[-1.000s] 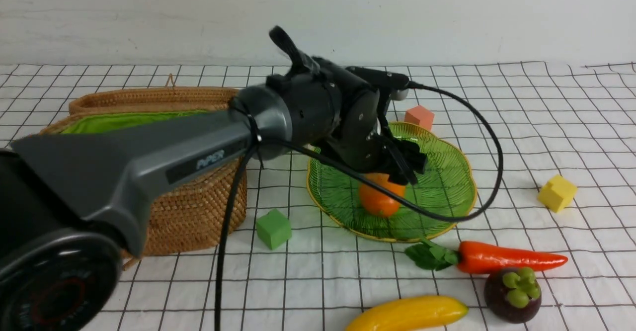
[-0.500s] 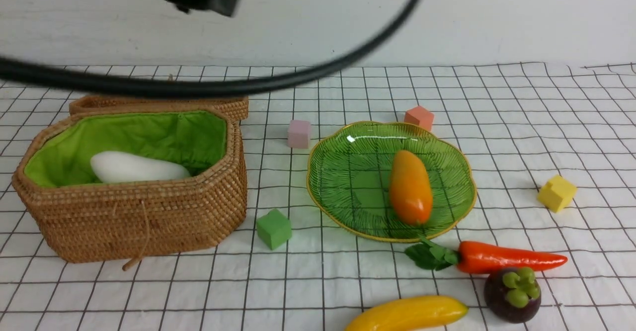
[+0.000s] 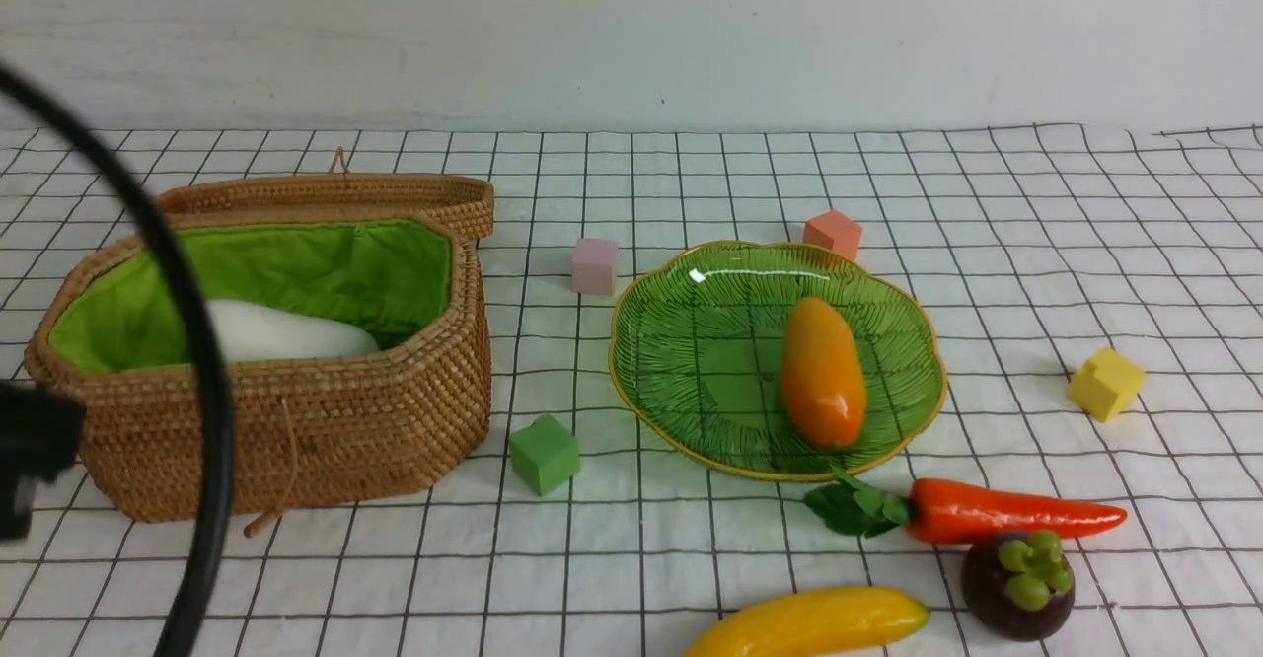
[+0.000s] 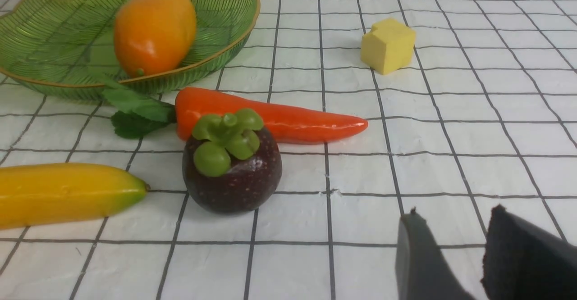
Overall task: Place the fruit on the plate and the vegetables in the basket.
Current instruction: Use the right arm to grab a mangosteen and put it into the right plate
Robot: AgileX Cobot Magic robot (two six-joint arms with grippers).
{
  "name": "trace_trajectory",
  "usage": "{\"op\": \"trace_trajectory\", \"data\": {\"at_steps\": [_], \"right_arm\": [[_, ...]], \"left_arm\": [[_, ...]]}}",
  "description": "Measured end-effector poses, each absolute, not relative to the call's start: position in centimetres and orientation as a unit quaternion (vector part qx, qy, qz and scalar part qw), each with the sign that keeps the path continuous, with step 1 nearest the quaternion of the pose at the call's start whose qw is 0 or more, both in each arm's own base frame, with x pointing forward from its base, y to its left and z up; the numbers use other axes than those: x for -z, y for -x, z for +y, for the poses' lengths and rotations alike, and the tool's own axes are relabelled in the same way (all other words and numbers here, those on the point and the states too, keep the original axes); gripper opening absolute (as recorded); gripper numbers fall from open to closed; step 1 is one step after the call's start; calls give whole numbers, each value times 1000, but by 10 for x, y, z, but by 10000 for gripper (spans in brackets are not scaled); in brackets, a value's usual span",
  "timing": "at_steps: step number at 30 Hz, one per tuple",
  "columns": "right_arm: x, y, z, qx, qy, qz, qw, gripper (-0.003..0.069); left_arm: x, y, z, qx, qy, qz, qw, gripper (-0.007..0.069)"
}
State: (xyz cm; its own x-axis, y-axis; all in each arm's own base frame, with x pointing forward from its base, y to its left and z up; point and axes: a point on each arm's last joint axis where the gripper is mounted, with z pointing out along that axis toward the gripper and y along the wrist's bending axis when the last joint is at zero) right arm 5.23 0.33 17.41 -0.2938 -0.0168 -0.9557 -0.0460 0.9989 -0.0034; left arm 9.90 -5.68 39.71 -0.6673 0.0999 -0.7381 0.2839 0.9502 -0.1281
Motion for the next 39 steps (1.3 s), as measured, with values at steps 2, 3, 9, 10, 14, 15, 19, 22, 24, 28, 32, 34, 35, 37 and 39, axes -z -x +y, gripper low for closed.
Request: {"op": "trace_trajectory", "data": {"at_steps": [2,3,9,10,14,15,19,22,24,28,32,34,35,37,39], "right_arm": [[-174,-52,3,-12,20,804,594,243],[-174,-52,3,-12,20,804,594,243],[-174,-52,3,-12,20,804,594,243],[-174,-52,3,-12,20,804,594,243],[-174,-52,3,-12,20,804,594,243],[-174,-52,3,-12,20,804,594,243],[-174,-52,3,-12,20,804,594,243],[-174,-52,3,-12,20,804,594,243],[-174,-52,3,-12,20,804,594,243],[-174,-52,3,-12,20,804,594,243],[-174,-52,3,-12,20,804,594,243],[-174,-52,3,-12,20,804,594,243],[-174,-52,3,-12,20,804,594,243],[-174,-52,3,-12,20,804,594,243],[-174,-52,3,-12,20,804,594,243]], "left_arm": [[-387,-93,-55,132,-106,902,397,-13],[-384,-91,-54,136,-106,901,397,-13],[-378,-89,-53,136,-106,905,390,-13],[-378,-89,-53,135,-106,905,390,-13],[-379,-90,-53,141,-106,900,398,-13],[-379,-90,-54,142,-106,900,399,-13],[-382,-92,-56,154,-107,890,415,-13],[-387,-97,-57,158,-108,869,456,-13],[-388,-101,-56,148,-117,844,502,-13],[-385,-98,-48,143,-121,806,561,-13],[-373,-93,-28,129,-69,793,591,-13],[-363,-89,-18,104,-24,786,609,-13],[-356,-87,-15,94,-10,783,614,-13],[-339,-83,-9,77,5,783,617,-13],[-301,-77,-3,55,28,782,620,-13]]}}
